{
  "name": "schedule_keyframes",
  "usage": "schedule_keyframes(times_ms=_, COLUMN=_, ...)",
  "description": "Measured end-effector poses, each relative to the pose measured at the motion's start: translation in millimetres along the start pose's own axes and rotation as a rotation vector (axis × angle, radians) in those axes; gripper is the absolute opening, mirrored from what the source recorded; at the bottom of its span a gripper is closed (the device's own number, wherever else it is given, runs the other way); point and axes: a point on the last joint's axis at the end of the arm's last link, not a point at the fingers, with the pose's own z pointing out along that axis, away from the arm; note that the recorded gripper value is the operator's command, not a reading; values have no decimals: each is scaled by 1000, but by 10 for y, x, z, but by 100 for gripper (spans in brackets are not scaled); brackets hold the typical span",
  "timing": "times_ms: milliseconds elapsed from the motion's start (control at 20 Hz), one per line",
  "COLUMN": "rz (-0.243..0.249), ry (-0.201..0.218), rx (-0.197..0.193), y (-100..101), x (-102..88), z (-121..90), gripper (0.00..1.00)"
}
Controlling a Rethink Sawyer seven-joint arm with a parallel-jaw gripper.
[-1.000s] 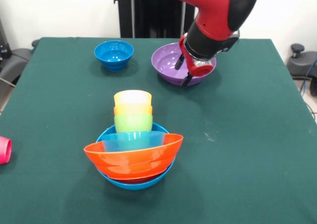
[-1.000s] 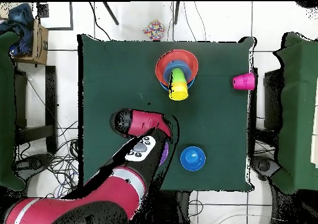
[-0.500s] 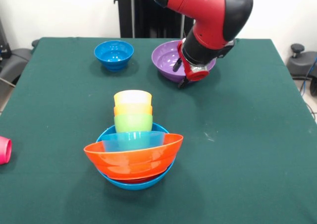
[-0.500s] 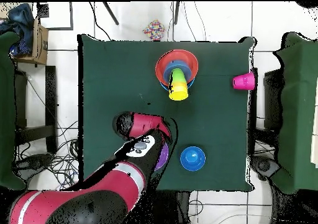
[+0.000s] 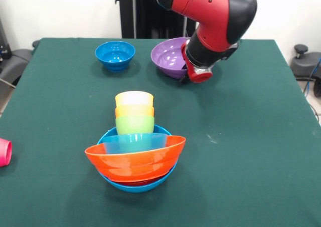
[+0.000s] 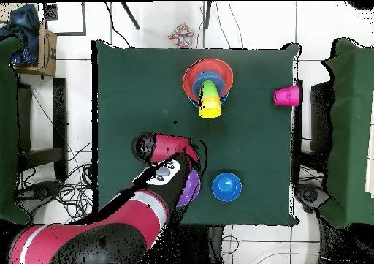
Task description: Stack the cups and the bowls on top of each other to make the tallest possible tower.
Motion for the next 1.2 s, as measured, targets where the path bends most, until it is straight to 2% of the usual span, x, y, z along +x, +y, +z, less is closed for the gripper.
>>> schedule_keyframes(times_ms=500, rz=-5, ry=-2, rx=23, y=7, x=21, z=-46, gripper=0)
schedule_keyframes(times_ms=850, rz=-10, ry=-1, rx=41, y=146, x=-26, z=-133, gripper=0)
schedule_keyframes(times_ms=1100, rz=-9, ry=-4, rx=26, y=267, x=-90, z=-252, gripper=0)
schedule_keyframes(times_ms=1200, rz=-6, ry=-7, rx=4, y=346, x=-137, z=-333, gripper=0)
